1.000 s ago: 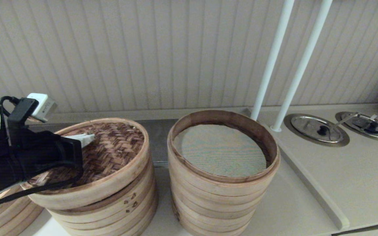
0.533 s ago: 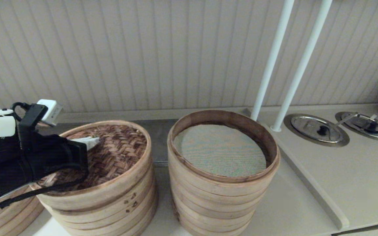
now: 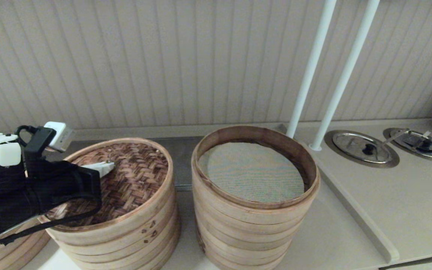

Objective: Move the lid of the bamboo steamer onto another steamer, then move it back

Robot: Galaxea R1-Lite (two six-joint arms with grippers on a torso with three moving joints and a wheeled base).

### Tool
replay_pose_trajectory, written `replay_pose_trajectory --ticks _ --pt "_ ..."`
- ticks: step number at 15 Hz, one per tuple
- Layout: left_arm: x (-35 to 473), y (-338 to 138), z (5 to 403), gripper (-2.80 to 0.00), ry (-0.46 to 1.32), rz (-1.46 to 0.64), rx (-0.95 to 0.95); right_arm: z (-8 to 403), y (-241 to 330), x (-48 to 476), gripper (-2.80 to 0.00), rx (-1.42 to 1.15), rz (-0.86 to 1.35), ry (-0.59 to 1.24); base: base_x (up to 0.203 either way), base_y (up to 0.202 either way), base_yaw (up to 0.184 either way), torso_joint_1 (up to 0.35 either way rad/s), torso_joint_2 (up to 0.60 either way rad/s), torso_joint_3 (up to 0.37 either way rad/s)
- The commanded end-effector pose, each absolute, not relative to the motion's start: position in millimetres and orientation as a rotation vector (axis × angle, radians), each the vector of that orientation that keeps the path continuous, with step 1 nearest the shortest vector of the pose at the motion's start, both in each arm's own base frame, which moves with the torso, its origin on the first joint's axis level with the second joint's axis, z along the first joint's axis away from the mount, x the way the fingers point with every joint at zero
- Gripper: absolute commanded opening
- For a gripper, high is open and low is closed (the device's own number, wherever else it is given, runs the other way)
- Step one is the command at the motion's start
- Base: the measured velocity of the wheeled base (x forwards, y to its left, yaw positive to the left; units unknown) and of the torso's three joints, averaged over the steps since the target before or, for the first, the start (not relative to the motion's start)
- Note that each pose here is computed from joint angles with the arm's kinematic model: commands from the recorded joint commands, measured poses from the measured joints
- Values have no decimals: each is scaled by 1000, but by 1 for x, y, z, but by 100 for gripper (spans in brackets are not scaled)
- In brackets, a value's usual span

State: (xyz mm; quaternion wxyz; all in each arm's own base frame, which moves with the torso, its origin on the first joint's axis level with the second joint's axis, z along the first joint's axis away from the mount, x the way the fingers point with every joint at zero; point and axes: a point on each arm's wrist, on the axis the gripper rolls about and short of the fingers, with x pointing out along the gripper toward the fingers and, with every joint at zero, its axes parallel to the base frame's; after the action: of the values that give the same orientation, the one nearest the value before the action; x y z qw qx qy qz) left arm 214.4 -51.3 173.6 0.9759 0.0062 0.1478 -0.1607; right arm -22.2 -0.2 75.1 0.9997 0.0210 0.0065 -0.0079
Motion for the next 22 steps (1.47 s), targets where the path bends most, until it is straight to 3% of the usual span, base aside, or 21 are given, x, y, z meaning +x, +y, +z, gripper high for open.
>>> replay_pose_trajectory --ticks 1,3,4,12,18,19,22 --pt "216 -51 170 -280 313 -323 11 74 0 -22 -280 42 -16 18 0 0 0 0 0 0" --pt "215 -51 169 -280 320 -332 6 74 0 -22 -280 43 -16 18 0 0 0 0 0 0" --pt "214 -51 168 0 322 -332 0 74 0 -22 -280 43 -16 18 0 0 0 0 0 0" --pt "197 -46 196 0 201 -325 -11 74 0 -22 -280 43 -16 18 0 0 0 0 0 0" --pt "130 -21 240 0 83 -253 -21 74 0 -22 -280 43 -17 18 0 0 0 0 0 0" --pt "116 -16 242 -280 75 -226 -22 74 0 -22 -280 42 -16 18 0 0 0 0 0 0" --pt "70 -8 236 -280 50 -198 -23 74 0 -22 -280 42 -17 18 0 0 0 0 0 0"
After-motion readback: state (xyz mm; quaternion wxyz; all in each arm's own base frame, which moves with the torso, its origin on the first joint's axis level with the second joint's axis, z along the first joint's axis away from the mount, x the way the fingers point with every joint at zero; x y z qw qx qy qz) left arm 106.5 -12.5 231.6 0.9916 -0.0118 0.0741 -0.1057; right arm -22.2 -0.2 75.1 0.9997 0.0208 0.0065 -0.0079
